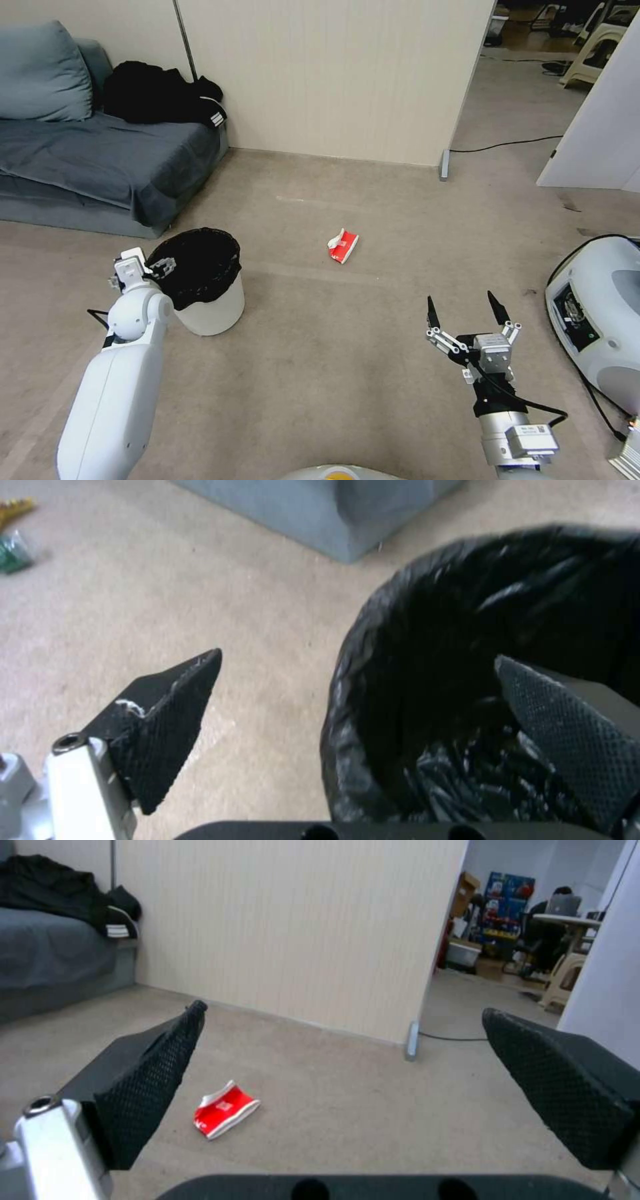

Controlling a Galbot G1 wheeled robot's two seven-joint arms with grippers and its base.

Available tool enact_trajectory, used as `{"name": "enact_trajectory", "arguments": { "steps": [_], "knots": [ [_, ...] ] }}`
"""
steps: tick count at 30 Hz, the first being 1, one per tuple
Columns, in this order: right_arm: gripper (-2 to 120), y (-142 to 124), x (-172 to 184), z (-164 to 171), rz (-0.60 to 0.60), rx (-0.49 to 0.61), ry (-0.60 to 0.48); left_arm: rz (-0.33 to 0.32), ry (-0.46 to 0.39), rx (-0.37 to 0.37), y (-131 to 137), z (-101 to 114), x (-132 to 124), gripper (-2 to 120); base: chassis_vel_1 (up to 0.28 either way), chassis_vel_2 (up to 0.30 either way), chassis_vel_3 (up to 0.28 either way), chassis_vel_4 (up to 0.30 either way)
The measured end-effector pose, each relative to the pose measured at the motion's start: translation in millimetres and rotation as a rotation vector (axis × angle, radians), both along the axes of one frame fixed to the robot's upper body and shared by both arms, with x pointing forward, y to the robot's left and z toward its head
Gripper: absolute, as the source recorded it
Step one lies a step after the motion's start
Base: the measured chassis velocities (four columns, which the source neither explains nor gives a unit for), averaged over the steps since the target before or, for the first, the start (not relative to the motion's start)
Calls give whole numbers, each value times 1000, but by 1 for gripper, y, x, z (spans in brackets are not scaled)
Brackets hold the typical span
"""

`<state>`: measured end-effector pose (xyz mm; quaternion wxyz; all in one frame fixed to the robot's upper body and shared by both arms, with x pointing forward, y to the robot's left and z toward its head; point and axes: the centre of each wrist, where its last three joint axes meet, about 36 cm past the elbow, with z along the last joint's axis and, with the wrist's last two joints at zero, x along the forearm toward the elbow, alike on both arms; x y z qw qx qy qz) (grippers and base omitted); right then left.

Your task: Pick up the trash bin, then pick up the garbage from the floor and place it into the trash bin.

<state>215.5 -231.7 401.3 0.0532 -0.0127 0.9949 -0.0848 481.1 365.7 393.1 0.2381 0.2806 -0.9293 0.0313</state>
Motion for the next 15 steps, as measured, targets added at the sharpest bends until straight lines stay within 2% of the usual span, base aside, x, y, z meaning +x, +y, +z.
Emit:
{"name": "enact_trajectory", "arguments": {
  "steps": [7, 11, 15],
  "knots": [
    [100, -1, -1, 0, 9, -3, 2, 7, 83, -73, -2, -2, 6, 97, 0, 0, 0, 0],
    [100, -1, 0, -1, 12, -4, 2, 12, 104, -89, -1, -5, 9, 95, 0, 0, 0, 0],
    [100, -1, -1, -1, 14, -5, 1, 19, 126, -118, 1, -13, 11, 80, 0, 0, 0, 0]
  ]
}}
